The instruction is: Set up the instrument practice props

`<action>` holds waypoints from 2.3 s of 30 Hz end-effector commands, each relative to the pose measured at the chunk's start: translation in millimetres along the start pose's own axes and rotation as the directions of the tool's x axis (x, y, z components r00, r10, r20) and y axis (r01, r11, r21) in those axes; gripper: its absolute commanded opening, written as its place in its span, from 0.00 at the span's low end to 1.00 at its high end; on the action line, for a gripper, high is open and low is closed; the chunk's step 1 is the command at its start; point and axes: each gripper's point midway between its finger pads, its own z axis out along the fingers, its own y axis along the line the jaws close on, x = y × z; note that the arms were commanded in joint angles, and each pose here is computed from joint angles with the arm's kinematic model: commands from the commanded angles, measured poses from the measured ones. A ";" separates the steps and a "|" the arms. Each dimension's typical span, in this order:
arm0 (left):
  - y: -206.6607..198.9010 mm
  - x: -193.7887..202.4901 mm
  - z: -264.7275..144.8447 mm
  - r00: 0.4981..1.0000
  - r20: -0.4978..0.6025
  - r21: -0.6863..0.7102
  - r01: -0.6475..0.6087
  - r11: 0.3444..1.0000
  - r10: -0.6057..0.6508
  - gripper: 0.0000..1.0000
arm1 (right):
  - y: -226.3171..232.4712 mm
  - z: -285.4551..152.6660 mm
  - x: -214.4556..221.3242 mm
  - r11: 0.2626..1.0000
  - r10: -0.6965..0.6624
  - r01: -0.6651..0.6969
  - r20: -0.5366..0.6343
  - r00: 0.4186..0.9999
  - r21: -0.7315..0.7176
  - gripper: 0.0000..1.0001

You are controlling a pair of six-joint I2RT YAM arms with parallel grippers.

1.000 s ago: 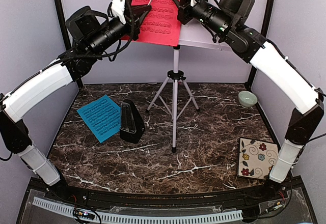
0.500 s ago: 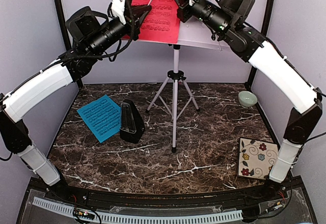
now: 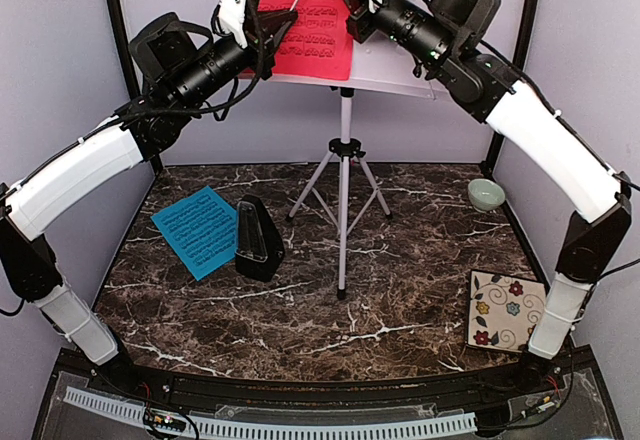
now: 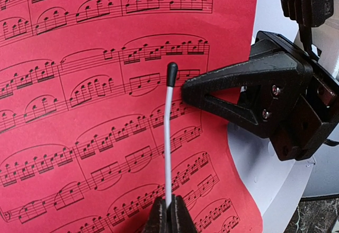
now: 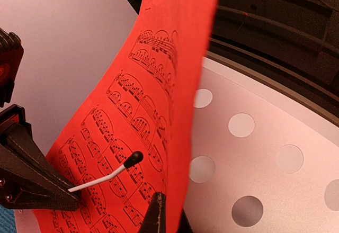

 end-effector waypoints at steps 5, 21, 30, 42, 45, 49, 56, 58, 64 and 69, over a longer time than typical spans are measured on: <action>1.3 -25.5 -8.2 0.998 0.060 0.013 -0.010 1.000 0.009 0.00 | 6.9 5.5 -6.6 1.000 -0.002 0.002 0.057 0.998 -0.005 0.00; 1.0 -28.3 -16.7 0.997 0.065 0.014 0.029 0.999 -0.030 0.37 | 1.4 5.6 -8.2 0.999 -0.028 0.025 0.074 0.997 0.036 0.07; 7.6 -35.9 -38.5 0.997 0.058 -0.022 0.054 0.998 -0.052 0.48 | -7.6 -2.4 -15.3 0.998 -0.022 0.017 0.079 0.997 0.061 0.25; 40.3 -28.4 -82.0 0.990 -0.063 -0.214 0.109 0.971 -0.126 0.55 | -25.9 -31.5 -25.4 0.992 0.025 -0.035 0.077 0.997 0.123 0.40; 51.9 -20.7 -90.7 0.972 -0.157 -0.265 0.128 0.956 -0.173 0.52 | -21.6 -35.4 -23.1 0.992 0.056 -0.064 0.077 0.995 0.108 0.38; 69.0 -19.1 -99.2 0.929 -0.207 -0.274 0.246 0.930 -0.306 0.52 | -13.9 -37.2 -12.8 0.989 0.112 -0.117 0.056 0.992 0.093 0.38; 97.8 -1.3 -107.4 0.888 -0.247 -0.249 0.328 0.911 -0.387 0.52 | -10.4 -55.3 1.6 0.963 0.249 -0.249 0.007 0.968 0.103 0.40; 100.0 3.7 -103.7 0.878 -0.259 -0.236 0.346 0.908 -0.402 0.51 | -8.4 -57.3 6.9 0.956 0.276 -0.273 -0.012 0.961 0.106 0.40; 111.1 37.7 -118.9 0.820 -0.284 -0.311 0.411 0.857 -0.497 0.58 | -12.3 -71.9 11.6 0.928 0.356 -0.347 -0.049 0.933 0.135 0.48; 123.3 120.1 -177.9 0.647 -0.325 -0.509 0.495 0.704 -0.690 0.67 | -10.9 -93.0 5.1 0.890 0.450 -0.442 -0.071 0.890 0.109 0.60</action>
